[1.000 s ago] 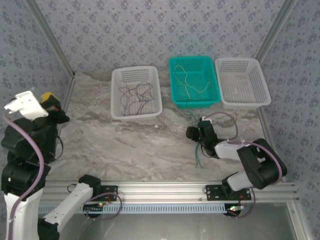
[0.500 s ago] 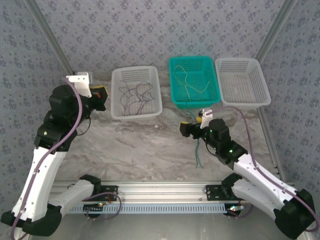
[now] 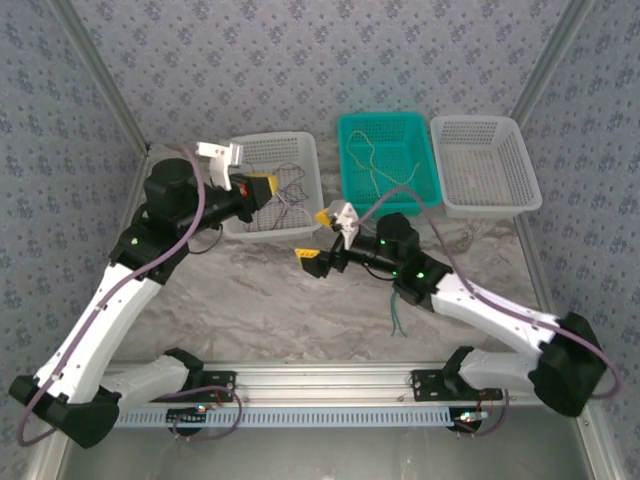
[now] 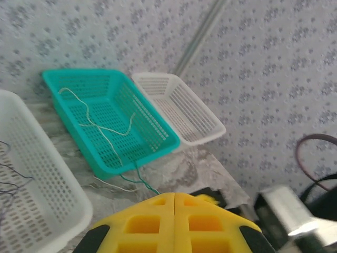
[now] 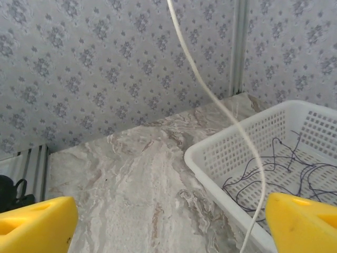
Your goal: Untangle the cables
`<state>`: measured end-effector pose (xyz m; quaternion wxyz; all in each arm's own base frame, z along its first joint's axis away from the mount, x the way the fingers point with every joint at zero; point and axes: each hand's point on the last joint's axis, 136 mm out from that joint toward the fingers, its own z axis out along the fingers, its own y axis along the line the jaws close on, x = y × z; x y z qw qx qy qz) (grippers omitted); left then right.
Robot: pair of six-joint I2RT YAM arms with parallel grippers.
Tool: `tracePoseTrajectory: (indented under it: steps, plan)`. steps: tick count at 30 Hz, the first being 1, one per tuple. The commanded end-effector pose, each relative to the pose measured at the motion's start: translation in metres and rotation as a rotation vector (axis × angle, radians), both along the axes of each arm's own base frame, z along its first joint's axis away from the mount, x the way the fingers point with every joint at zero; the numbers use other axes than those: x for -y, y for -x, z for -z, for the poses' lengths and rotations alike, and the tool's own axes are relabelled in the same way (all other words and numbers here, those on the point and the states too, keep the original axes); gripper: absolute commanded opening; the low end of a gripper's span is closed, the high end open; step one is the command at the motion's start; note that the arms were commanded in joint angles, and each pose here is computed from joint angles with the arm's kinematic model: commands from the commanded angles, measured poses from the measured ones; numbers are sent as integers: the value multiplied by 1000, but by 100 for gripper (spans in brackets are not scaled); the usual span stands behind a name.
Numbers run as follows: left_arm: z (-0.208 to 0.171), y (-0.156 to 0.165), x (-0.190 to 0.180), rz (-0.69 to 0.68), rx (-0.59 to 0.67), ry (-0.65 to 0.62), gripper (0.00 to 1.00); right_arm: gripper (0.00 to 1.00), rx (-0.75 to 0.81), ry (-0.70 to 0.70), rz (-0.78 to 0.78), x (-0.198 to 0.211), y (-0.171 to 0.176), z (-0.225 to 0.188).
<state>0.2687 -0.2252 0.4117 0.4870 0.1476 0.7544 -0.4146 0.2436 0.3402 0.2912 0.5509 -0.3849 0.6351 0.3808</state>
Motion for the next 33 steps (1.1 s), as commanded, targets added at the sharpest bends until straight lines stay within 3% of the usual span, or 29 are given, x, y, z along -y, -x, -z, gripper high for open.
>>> tracePoseTrajectory:
  steps: [1,3,5,6,8,9,12,14,19,24,29,33]
  plan:
    - [-29,14,5,51,86,32,1,91,114,-46,68,-16,-25,-18]
    - [-33,19,3,48,98,24,1,81,86,-32,207,-13,-56,-1]
    - [-35,22,-1,36,107,19,1,71,65,-37,218,-16,-65,9]
    - [-35,24,-4,30,112,13,1,60,53,-38,206,-20,-64,14]
    - [-34,26,-9,13,119,3,0,26,47,-49,167,-25,-59,16]
    - [-32,26,-11,-2,120,-6,1,0,43,-52,148,-27,-55,16]
    - [-23,20,-23,-77,112,-39,1,0,1,-75,141,-21,-47,4]
    - [-16,17,-30,-118,113,-60,9,0,-20,-90,184,-9,-46,-12]
    - [3,29,-29,-82,139,-20,52,0,58,-122,319,34,-52,-83]
    - [18,52,-25,16,176,-18,99,0,124,-132,440,82,-92,-152]
    - [31,74,-21,98,195,-33,99,0,162,-162,615,136,-154,-201]
    - [43,78,-24,94,168,-51,99,0,134,-173,749,174,-216,-211]
